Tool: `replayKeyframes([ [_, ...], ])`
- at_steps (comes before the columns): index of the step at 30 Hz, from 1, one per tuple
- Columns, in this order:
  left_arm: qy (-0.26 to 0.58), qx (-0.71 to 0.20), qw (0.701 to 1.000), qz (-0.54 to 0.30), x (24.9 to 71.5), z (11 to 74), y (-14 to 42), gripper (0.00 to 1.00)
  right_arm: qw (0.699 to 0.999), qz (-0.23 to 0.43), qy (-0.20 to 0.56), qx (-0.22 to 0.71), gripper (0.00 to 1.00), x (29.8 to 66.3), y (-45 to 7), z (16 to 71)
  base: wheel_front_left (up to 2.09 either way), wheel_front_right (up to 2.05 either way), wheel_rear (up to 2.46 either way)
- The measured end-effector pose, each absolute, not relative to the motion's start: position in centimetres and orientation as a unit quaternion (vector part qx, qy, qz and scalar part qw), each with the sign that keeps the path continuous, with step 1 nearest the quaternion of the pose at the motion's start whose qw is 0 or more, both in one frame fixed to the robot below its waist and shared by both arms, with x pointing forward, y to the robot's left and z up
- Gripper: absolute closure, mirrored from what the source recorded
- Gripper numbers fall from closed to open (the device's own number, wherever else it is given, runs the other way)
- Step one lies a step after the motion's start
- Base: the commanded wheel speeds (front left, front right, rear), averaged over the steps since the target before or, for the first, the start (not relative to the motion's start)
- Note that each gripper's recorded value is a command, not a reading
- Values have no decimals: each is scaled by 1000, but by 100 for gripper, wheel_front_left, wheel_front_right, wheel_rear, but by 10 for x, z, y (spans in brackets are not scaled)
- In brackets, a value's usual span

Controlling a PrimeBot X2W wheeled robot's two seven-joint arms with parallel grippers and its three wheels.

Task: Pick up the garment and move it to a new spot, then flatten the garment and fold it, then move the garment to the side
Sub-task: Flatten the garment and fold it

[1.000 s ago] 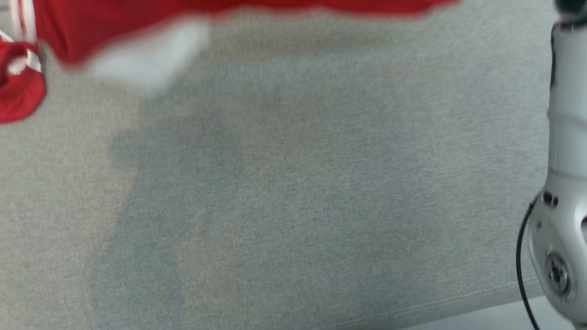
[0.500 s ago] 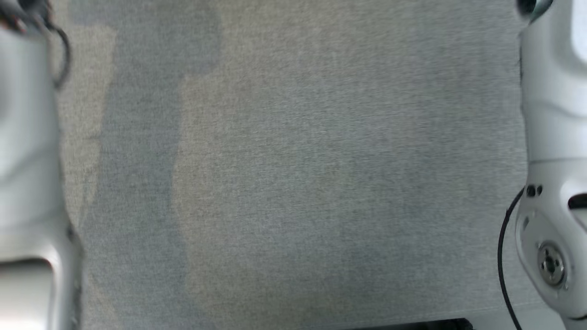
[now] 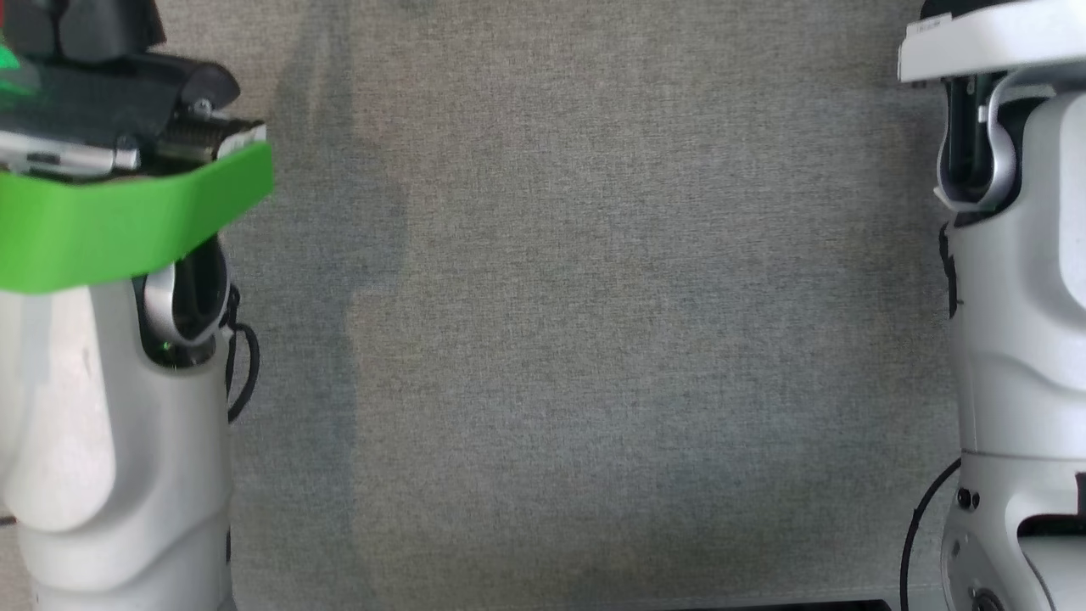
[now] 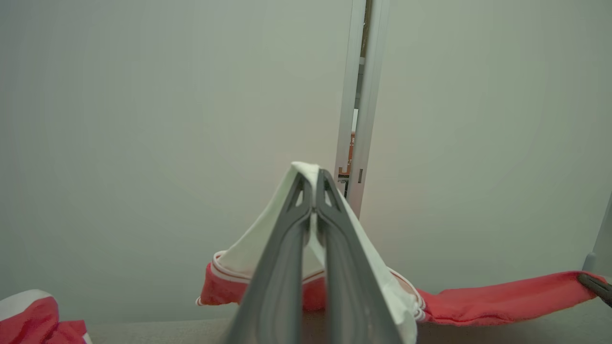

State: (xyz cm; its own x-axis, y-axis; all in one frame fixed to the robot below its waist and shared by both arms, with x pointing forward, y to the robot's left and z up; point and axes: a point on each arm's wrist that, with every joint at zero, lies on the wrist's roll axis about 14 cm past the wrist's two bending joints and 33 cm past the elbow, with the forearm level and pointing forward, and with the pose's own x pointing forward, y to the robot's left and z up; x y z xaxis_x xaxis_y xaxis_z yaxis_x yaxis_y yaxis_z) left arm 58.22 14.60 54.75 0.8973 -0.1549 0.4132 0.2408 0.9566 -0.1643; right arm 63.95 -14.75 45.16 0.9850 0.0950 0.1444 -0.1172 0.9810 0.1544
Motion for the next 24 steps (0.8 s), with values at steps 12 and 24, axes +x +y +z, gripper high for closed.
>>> replayKeyframes([
  [12,-139,-140,979,-50,479,534,170,100,990,38,-58,120,100,542,-164,474,0,0,0],
  [24,-163,-153,974,-45,380,584,160,100,986,19,-68,149,100,436,-181,509,0,0,0],
])
